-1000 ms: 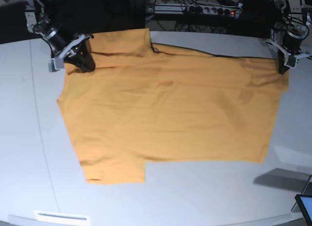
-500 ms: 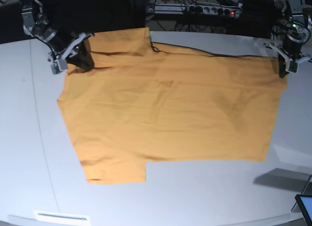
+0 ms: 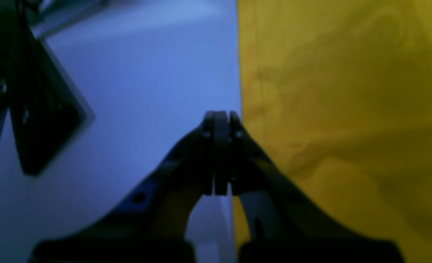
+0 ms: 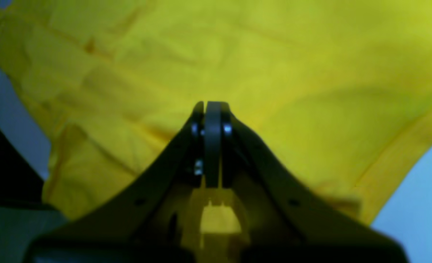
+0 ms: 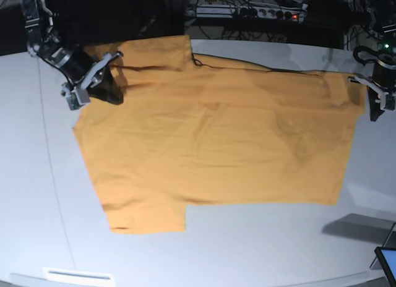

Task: Fold the T-shirt properly
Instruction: 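Open both grippers and lift them off the collar edge, then move both grippers outward and down to the shirt's side edges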

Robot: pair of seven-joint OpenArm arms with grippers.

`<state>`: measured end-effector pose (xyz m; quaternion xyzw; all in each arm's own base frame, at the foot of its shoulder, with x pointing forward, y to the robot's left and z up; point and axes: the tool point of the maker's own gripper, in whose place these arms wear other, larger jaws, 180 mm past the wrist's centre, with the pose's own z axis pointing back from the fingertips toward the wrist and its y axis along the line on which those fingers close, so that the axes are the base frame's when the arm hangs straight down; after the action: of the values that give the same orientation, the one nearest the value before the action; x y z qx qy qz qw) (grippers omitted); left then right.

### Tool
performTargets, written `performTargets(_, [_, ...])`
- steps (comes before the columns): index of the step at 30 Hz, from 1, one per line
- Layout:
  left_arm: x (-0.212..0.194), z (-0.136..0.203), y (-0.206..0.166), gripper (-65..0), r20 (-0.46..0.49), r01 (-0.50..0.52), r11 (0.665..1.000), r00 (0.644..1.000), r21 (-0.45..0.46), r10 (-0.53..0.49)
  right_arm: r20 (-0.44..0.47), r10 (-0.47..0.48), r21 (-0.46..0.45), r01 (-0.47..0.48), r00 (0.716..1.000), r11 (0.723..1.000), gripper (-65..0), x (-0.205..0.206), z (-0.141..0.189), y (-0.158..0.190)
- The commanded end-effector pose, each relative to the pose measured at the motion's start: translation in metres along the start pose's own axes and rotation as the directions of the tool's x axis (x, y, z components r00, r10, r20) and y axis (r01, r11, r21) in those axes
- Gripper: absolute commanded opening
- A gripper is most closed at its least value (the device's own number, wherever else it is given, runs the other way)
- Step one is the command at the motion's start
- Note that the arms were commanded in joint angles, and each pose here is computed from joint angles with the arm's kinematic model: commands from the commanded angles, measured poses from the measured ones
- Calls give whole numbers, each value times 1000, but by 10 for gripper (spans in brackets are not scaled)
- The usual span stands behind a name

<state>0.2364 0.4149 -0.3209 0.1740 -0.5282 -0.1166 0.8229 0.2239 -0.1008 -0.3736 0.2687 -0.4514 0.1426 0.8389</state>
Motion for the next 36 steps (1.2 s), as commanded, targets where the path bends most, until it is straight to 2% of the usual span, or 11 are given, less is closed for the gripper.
performTargets(1, [13, 0, 10, -650, 34, 21, 1000, 999, 18, -21, 53, 20, 8, -20, 998, 1000, -647, 19, 0, -1])
performTargets(6, [16, -7, 3, -648, 40, 1, 1000, 999, 14, -1, 13, 54, -26, -54, 998, 998, -647, 33, -10, -13])
performTargets(10, [8, -19, 8, -647, -69, -12, 999, 998, 32, 14, 43, 120, -28, -119, 992, 992, -644, 65, -11, -11])
performTargets(15, [21, -35, 16, -643, -90, -35, 997, 995, 62, 40, 24, 135, -107, -132, 991, 985, -646, 91, -10, -37])
performTargets(19, [36, -43, 17, -569, -52, -44, 997, 997, 69, 48, 10, 118, -142, -115, 993, 983, -647, 90, -6, -51])
performTargets(23, [48, -61, 1, -455, -36, -29, 999, 999, 20, 30, 1, 99, -163, -98, 995, 982, -644, 85, -3, -60])
performTargets(27, [56, -77, -13, -386, -22, -34, 999, 999, -17, 34, 8, 73, -164, -71, 997, 984, -643, 82, -6, -60])
performTargets(30, [66, -86, -22, -378, -4, -33, 999, 999, -39, 33, 33, 35, -177, -29, 999, 984, -641, 81, -6, -60])
performTargets(33, [79, -94, -33, -378, 19, -19, 997, 1000, -68, 20, 84, -6, -219, 24, 996, 975, -641, 86, 2, -69])
performTargets(36, [92, -102, -35, -378, 42, -14, 997, 999, -75, 17, 96, -34, -251, 57, 995, 966, -640, 86, 7, -78])
